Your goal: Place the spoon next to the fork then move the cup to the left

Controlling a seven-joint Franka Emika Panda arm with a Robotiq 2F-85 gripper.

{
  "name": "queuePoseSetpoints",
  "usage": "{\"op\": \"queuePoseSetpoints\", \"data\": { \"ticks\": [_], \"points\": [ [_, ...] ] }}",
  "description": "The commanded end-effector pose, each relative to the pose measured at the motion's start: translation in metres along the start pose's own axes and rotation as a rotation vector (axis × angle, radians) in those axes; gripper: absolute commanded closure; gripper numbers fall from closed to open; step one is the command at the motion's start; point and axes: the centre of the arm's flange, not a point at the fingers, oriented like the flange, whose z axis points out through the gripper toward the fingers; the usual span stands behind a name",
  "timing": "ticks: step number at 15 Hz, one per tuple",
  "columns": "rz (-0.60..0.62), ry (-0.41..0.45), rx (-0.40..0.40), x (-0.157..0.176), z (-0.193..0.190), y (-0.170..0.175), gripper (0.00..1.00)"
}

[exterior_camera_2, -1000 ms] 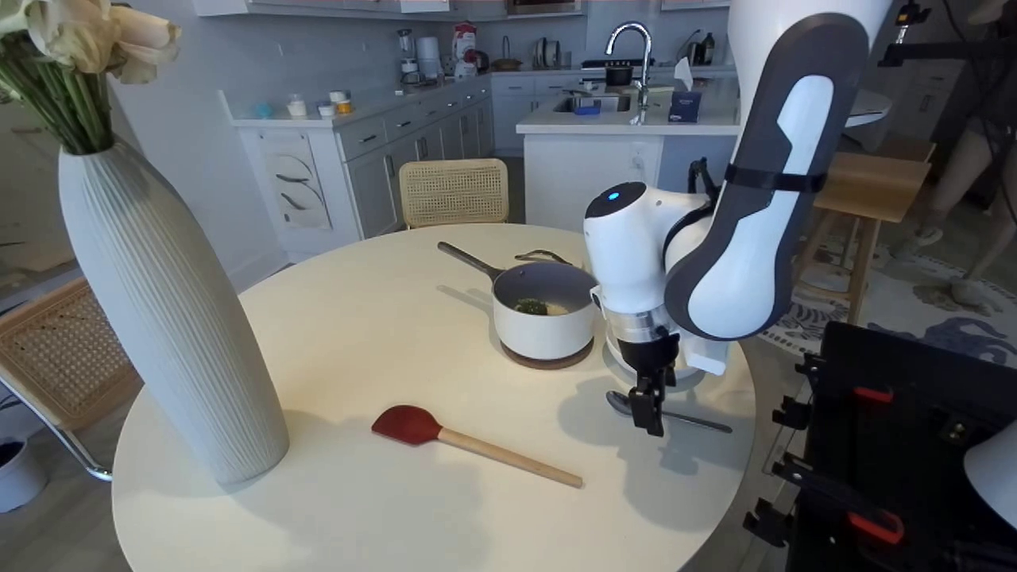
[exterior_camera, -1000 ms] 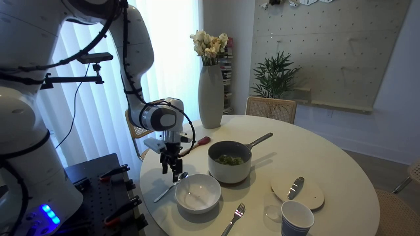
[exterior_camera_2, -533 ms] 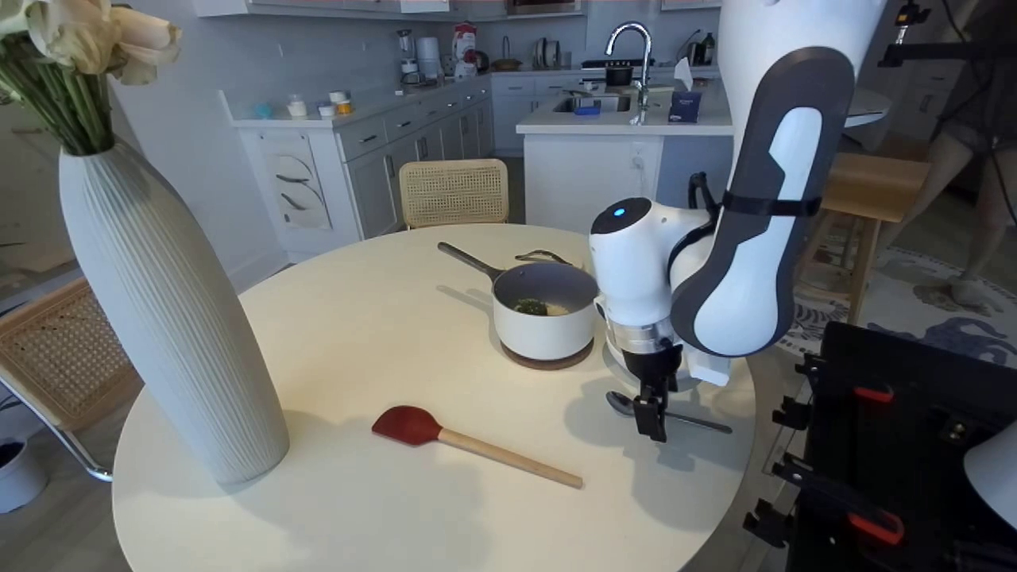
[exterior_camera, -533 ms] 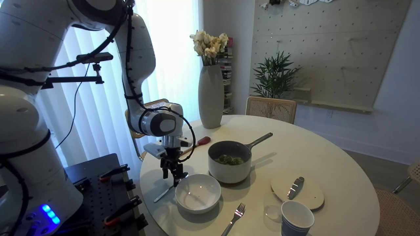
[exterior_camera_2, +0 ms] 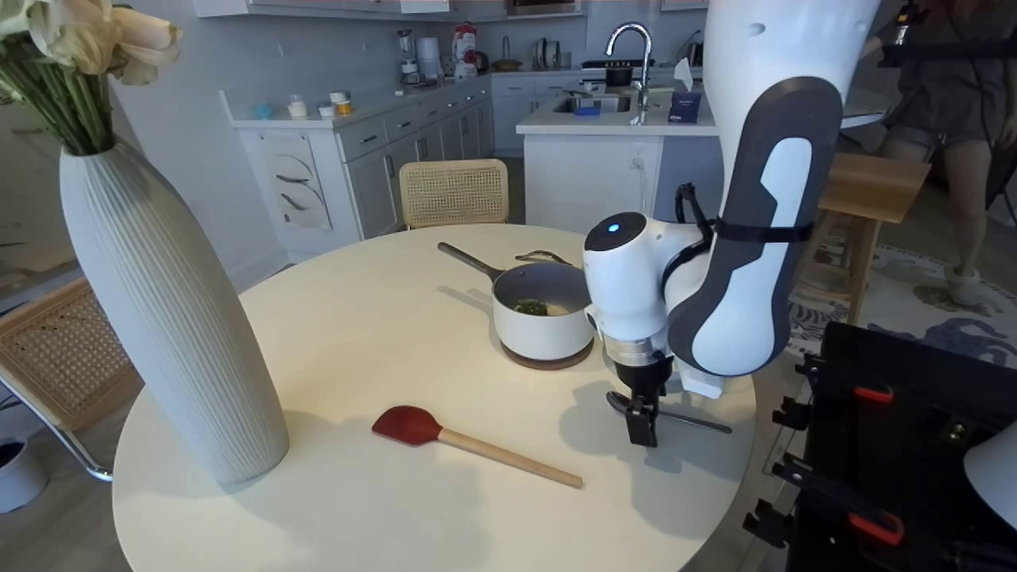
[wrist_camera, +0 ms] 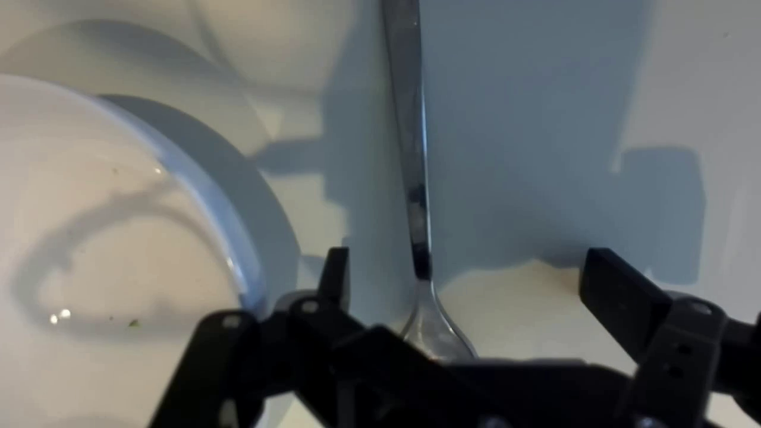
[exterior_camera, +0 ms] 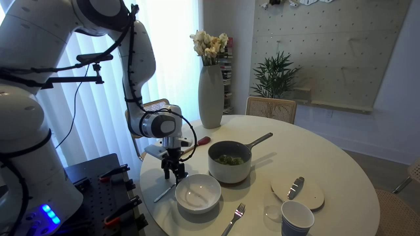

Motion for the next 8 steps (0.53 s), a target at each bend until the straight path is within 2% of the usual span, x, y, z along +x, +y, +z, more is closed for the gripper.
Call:
{"op": "queuePoseSetpoints", "data": {
  "ticks": [1, 8],
  "points": [
    [0.005, 0.016, 0.0, 0.0039, 0.0057, -0.0054, 0.0],
    [0.027, 0.004, 0.018, 0.0046, 0.0097, -0.0037, 0.0]
  ]
}}
